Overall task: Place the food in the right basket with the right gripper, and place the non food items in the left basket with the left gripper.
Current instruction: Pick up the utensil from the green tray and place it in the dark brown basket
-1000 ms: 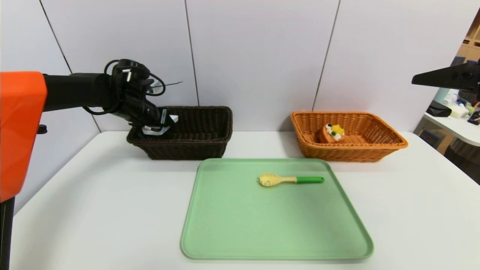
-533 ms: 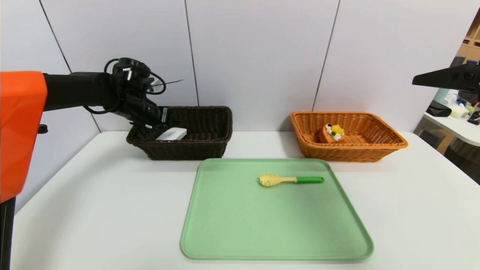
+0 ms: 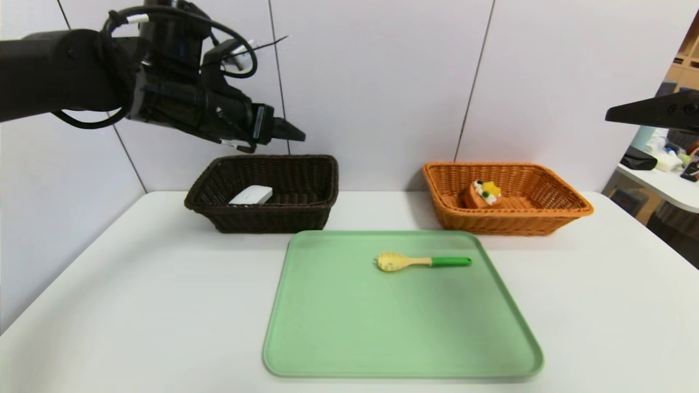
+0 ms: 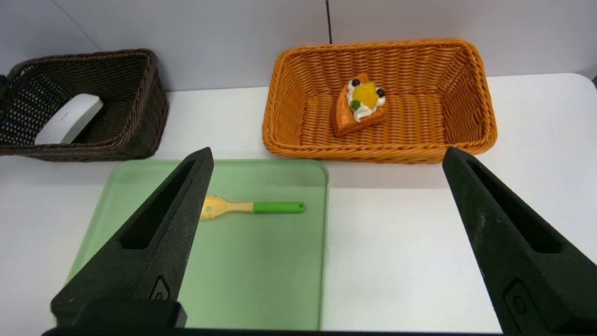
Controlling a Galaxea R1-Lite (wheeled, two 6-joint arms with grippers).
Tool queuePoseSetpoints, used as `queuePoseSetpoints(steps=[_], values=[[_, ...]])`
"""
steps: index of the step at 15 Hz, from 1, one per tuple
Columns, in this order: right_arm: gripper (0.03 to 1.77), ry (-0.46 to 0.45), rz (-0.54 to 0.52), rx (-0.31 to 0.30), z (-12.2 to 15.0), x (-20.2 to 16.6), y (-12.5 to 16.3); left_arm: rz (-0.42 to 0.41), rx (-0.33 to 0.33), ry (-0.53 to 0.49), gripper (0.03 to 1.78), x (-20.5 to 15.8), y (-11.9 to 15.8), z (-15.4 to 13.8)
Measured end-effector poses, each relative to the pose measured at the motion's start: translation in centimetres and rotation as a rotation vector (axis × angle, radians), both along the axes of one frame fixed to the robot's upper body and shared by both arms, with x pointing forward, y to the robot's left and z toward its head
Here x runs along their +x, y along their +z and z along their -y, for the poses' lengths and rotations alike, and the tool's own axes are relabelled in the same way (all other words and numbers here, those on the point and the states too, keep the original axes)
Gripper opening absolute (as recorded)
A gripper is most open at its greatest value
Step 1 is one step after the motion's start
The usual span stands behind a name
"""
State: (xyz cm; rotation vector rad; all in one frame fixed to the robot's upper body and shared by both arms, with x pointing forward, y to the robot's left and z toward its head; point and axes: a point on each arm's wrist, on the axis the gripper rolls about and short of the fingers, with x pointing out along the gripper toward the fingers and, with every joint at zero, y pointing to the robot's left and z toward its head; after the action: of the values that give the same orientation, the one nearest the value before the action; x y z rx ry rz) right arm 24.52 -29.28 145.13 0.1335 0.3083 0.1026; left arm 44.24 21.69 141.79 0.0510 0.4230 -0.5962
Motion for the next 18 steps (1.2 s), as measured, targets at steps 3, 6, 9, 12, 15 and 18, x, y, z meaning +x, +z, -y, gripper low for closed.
queuePoseSetpoints(steps=[3, 6, 9, 12, 15, 18], values=[[1.69, 0.000, 0.008, 0.003, 0.2, -0.6, 0.1, 0.098, -0.026, -0.205, 1.63, -2.0, 1.1, 2.0], [1.69, -0.005, 0.012, 0.005, 0.4, -1.2, -0.1, 0.127, -0.032, -0.355, 1.66, -2.9, -0.4, 4.0], [1.69, -0.010, 0.028, 0.009, 0.7, -1.8, 0.1, 0.153, -0.002, -0.484, 1.67, -3.8, -3.2, 6.6], [1.69, -0.012, 0.037, 0.011, 0.8, -2.3, 0.2, 0.198, 0.050, -0.596, 1.67, -4.7, -6.3, 9.9], [1.69, -0.016, 0.041, 0.011, 0.9, -2.4, 0.3, 0.176, 0.080, -0.697, 1.69, -5.8, -8.9, 13.2], [1.69, -0.017, 0.046, 0.013, 0.9, -2.6, 0.3, 0.145, 0.091, -0.749, 1.69, -5.8, -11.5, 15.8]])
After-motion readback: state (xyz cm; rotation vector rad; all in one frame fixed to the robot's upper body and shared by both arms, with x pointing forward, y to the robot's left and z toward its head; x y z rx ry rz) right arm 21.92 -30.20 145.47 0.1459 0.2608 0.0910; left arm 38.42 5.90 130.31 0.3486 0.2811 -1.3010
